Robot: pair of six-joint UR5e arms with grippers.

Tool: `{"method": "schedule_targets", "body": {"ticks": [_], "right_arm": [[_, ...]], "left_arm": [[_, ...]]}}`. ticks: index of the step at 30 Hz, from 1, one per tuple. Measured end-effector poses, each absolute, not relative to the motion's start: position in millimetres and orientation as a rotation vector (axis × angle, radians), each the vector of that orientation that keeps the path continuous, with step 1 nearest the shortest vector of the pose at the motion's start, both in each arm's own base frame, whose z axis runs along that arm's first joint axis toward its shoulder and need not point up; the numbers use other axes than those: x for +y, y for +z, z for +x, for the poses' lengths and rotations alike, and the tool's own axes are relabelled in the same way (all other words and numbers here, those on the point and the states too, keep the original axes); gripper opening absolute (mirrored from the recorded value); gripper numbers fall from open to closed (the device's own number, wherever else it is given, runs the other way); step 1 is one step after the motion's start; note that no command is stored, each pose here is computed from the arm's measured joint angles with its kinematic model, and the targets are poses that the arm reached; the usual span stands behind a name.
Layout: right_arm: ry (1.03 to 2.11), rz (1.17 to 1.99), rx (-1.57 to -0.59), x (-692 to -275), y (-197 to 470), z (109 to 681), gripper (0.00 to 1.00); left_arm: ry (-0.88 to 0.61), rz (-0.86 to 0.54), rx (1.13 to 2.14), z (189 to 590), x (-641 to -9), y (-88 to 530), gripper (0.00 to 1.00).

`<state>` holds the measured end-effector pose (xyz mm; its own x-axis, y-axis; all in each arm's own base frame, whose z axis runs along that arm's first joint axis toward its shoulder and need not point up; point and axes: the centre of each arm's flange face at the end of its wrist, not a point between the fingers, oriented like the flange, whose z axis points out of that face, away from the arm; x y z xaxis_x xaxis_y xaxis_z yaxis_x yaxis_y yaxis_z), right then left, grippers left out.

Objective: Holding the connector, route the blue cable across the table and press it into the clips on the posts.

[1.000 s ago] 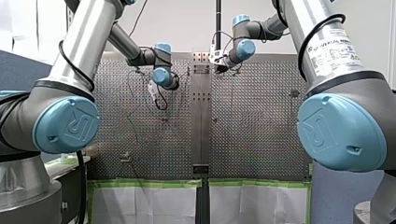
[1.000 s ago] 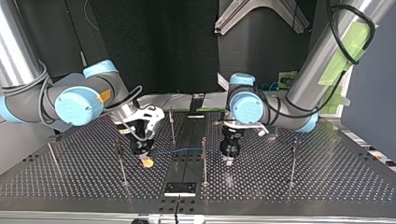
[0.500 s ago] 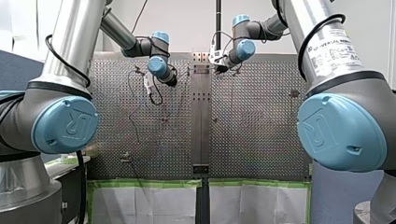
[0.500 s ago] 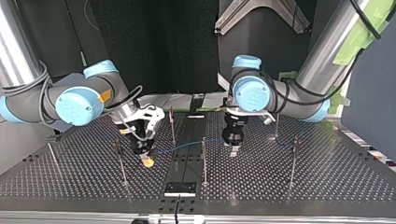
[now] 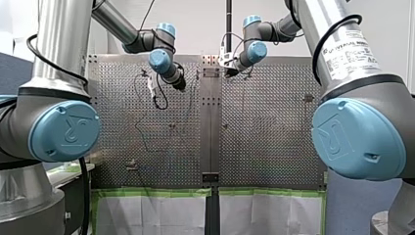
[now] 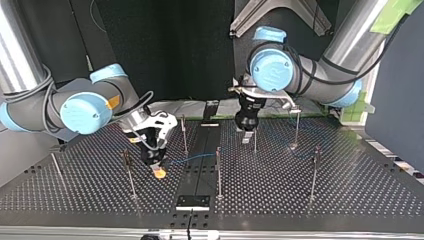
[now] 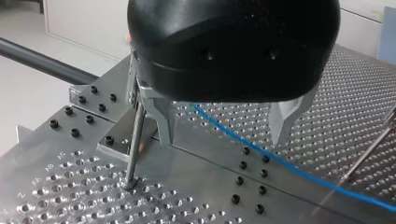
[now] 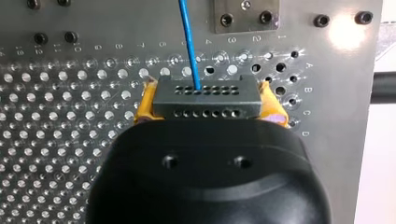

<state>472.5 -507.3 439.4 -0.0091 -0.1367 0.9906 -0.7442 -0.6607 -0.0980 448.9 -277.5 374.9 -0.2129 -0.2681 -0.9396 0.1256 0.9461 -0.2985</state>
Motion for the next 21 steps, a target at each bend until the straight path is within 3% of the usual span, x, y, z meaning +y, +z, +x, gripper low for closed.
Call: {"method": "schedule_targets", "body": {"ticks": [21], "right_arm": [[1.699,1.790,-0.930,-518.0,439.5,460.4,0.00]], "left_arm": [[-0.442,-0.057,1.552,394.9,-330.0,461.8,1.00]]}}
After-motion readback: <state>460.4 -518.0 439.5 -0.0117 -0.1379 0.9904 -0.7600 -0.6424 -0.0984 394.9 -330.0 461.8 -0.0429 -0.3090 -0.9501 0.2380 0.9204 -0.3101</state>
